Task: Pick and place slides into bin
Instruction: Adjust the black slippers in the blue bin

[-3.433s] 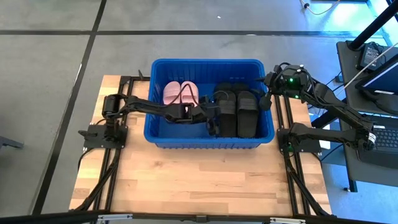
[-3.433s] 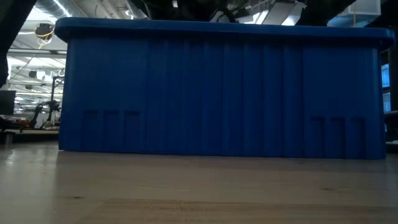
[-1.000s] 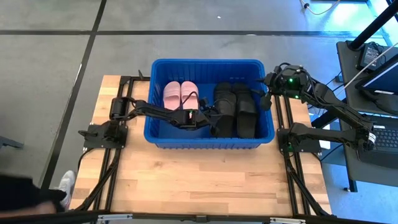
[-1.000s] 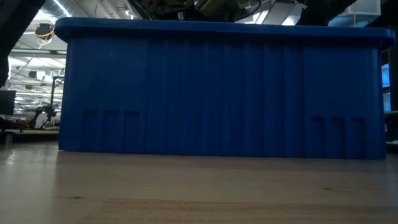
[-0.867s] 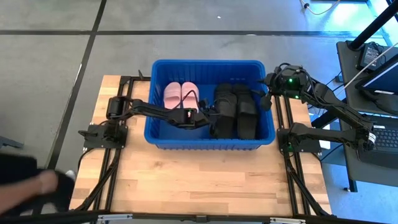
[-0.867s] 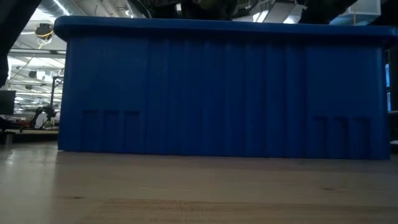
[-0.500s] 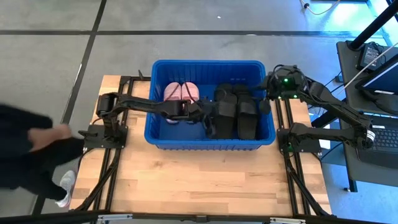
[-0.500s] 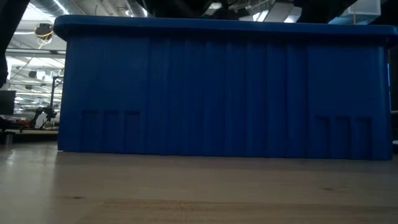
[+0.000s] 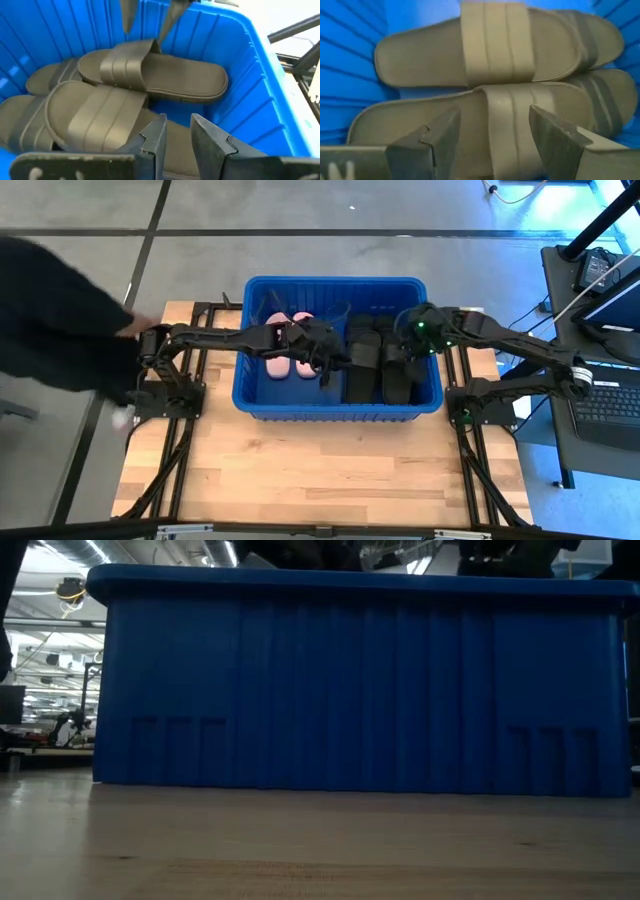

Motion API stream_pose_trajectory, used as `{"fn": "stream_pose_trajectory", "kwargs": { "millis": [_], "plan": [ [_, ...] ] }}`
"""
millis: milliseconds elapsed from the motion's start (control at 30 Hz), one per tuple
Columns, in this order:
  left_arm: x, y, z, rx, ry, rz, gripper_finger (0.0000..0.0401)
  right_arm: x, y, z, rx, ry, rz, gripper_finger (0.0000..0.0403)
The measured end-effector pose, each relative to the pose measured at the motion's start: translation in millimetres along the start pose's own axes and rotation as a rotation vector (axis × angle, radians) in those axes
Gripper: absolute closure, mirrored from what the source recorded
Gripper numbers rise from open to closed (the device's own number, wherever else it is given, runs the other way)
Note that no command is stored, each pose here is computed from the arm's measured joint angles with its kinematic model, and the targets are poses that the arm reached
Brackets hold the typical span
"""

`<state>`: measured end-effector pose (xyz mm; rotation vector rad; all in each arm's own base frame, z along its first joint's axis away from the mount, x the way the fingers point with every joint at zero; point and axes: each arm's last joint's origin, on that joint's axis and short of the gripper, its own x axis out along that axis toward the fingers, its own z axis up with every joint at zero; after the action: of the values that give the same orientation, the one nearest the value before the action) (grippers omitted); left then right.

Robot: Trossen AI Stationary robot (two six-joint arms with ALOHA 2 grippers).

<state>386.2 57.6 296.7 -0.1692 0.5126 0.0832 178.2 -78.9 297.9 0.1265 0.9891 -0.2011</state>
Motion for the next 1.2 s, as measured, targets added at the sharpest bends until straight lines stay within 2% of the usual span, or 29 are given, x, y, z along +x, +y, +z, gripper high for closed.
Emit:
{"fn": "stream_pose_trajectory", "kwargs": {
  "millis": [233, 567, 967, 1200],
  "plan": [
    [-2.6, -0.7, 0.9, 0.001, 0.001, -0.002, 0.0318, 18.3, 5.9, 2.1, -0.046, 0.099, 0.043, 0.0169],
    [-3.1, 3.8, -1.6, -0.008, 0.029, 0.010, 0.0318, 21.6, 31.7, -4.6, -0.093, 0.208, 0.166, 0.0169],
    [-3.0, 4.1, -1.7, -0.008, 0.030, 0.008, 0.0319, 58.7, 45.9, 0.3, -0.135, 0.352, 0.196, 0.0169],
    [-3.3, 7.5, -3.4, -0.013, 0.049, 0.017, 0.0319, 78.4, 45.6, -0.2, -0.151, 0.458, 0.172, 0.0169]
  ]
}}
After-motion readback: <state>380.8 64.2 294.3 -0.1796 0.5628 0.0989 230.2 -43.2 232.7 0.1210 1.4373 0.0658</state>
